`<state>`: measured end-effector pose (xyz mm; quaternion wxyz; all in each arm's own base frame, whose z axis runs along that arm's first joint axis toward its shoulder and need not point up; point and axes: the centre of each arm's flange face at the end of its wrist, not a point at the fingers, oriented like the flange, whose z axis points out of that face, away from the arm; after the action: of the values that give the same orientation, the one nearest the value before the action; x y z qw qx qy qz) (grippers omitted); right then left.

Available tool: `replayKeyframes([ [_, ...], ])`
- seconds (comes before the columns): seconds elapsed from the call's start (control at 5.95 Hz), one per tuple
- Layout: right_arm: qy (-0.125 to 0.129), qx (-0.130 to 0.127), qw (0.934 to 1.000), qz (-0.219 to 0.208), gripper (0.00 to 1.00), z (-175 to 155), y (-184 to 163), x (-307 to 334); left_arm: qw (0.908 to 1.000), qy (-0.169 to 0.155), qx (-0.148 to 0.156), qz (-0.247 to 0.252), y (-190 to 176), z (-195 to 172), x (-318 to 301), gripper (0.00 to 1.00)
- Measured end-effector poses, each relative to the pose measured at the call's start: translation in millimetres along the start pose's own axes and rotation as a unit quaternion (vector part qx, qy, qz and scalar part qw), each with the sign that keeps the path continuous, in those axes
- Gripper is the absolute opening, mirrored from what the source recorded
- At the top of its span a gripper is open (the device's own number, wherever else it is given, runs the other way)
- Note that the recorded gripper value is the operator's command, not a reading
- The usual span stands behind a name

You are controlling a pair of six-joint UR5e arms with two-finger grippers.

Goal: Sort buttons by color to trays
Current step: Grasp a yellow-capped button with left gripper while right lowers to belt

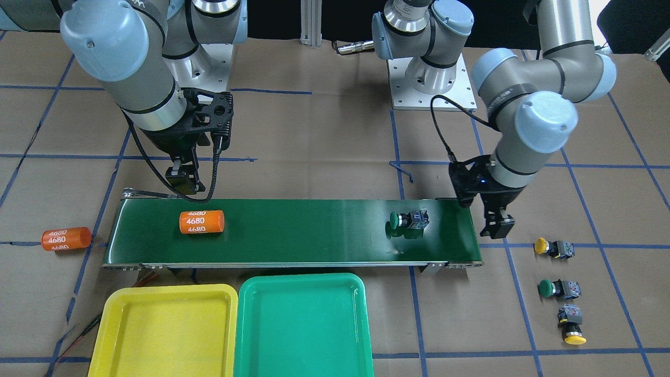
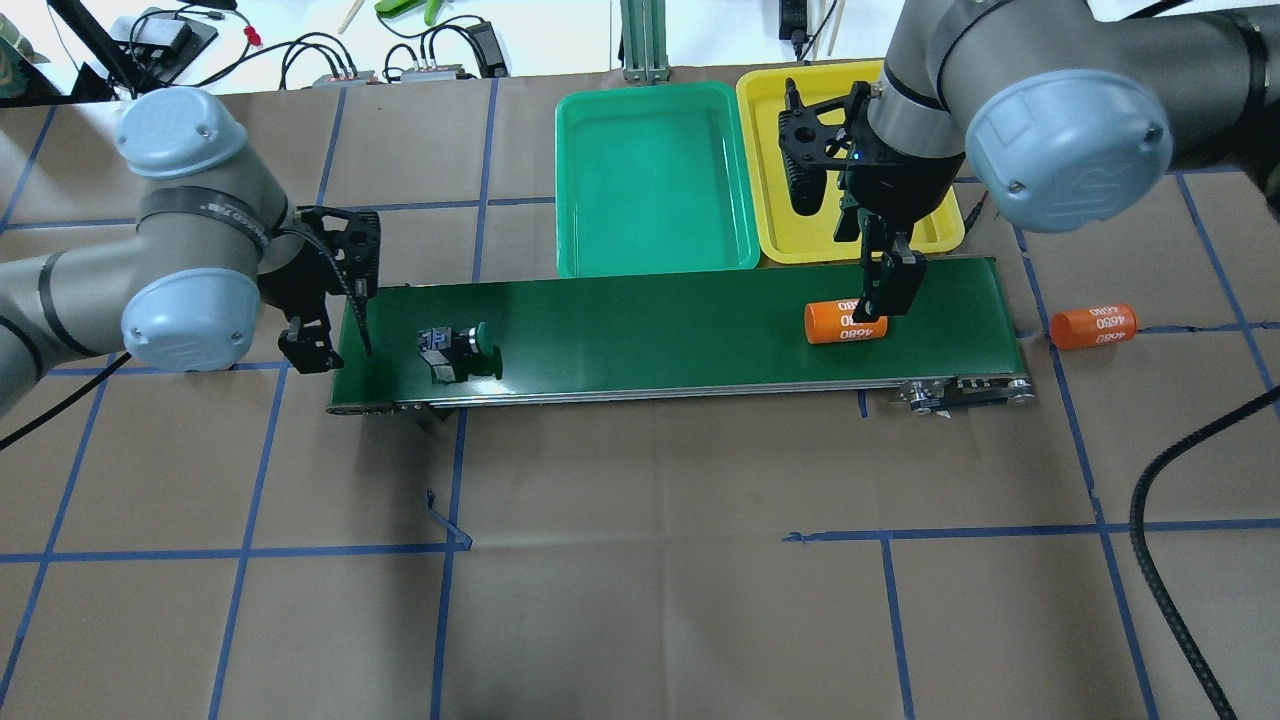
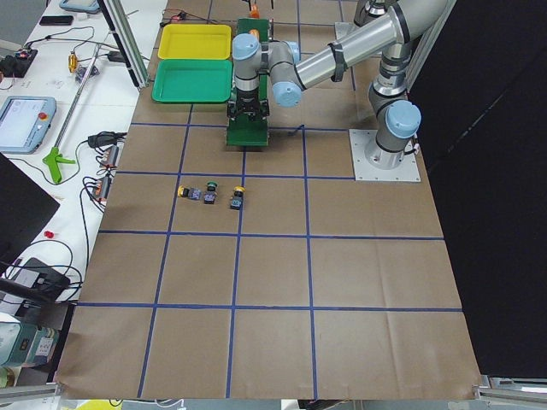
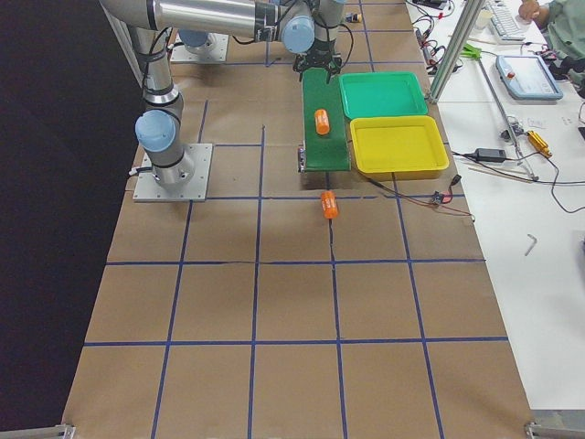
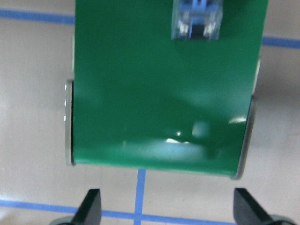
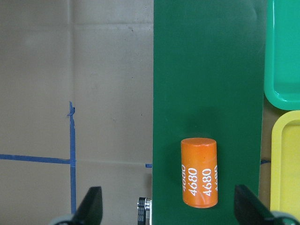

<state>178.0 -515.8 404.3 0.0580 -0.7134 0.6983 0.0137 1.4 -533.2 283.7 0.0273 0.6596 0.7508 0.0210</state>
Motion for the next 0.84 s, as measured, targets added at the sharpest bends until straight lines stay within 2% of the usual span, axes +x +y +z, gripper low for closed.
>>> replayKeyframes([
  [0.17,0.0,0.0,1.0,0.0,1.0,0,0,0,0.9999,0.005,0.002,-0.009,49,6,-5,0.98],
  [0.34,0.0,0.0,1.0,0.0,1.0,0,0,0,0.9999,0.009,0.005,0.007,88,13,-7,0.97],
  [0.84,0.0,0.0,1.0,0.0,1.0,0,0,0,0.9967,0.019,0.011,0.079,170,45,-31,0.97],
])
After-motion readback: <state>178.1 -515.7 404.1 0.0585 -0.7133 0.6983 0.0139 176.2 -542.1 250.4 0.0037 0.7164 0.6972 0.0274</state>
